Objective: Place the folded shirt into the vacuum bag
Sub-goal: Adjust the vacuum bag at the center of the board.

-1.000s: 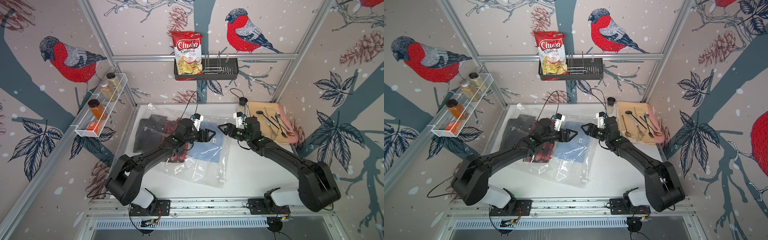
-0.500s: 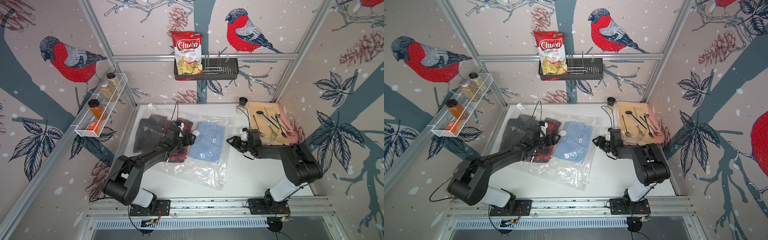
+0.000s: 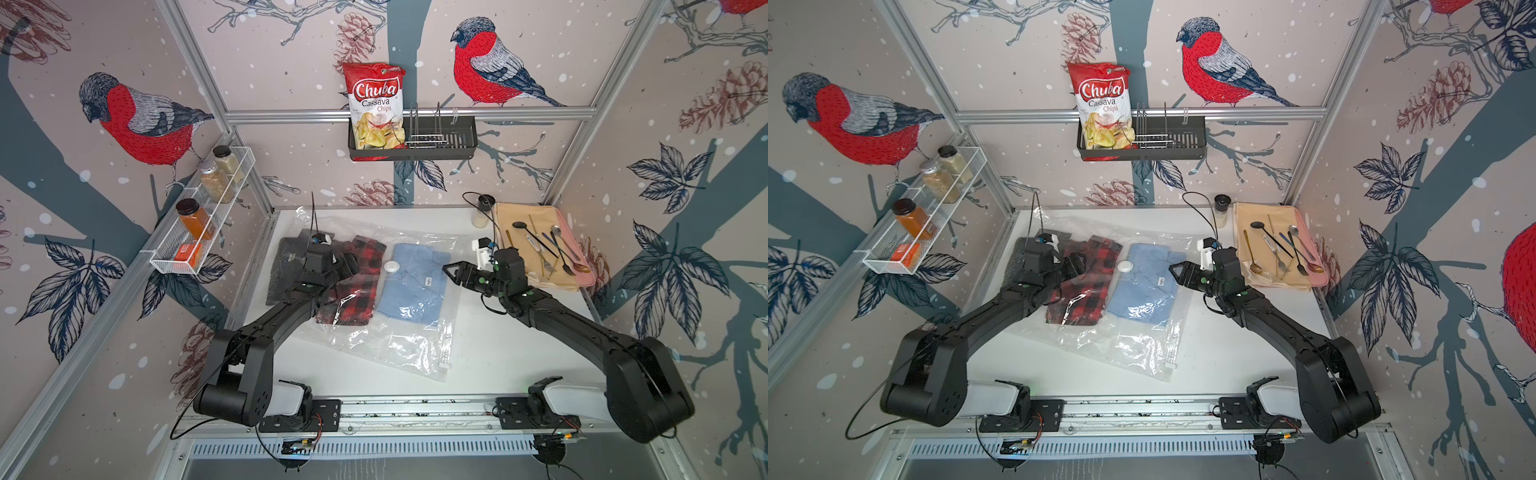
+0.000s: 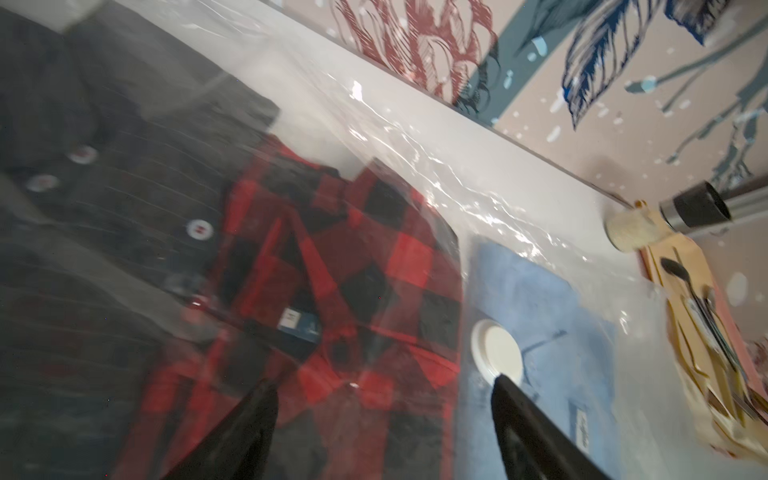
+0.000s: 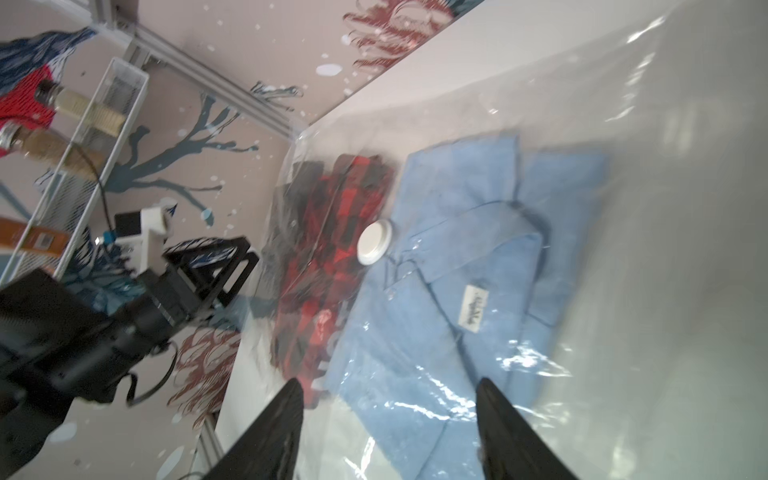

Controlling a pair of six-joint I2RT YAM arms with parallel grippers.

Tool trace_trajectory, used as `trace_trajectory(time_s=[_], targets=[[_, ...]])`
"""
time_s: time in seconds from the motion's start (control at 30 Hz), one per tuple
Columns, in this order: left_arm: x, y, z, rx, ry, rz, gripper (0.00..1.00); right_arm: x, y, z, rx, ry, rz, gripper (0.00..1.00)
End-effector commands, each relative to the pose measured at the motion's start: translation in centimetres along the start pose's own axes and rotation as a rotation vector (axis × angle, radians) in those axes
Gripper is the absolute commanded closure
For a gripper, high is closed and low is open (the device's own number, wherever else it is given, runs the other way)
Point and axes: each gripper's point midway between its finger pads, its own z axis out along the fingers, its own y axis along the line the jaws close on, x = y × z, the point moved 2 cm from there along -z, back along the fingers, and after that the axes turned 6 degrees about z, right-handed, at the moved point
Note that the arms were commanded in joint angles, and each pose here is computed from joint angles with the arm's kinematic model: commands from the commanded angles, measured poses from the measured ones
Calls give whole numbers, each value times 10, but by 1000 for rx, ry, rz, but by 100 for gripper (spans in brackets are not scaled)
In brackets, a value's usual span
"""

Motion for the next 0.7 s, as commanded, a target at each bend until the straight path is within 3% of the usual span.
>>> trace_trajectory(time_s=[0.0,0.17,0.3,0.5,0.67], targets=[[-18,37,6,-140,-42,8,19,21,36,18,-166,116,-54,34],[-21,96,29,-312,-28,-26,19,54,36,56,-176,253,-62,34],[-6,124,51,-375,60,-55,19,73,-10,81,-71,307,48,36],[-1,138,49,-389,81,-106,19,72,-108,82,203,246,187,42],[4,131,43,-349,90,-117,19,42,-140,63,288,165,202,41]])
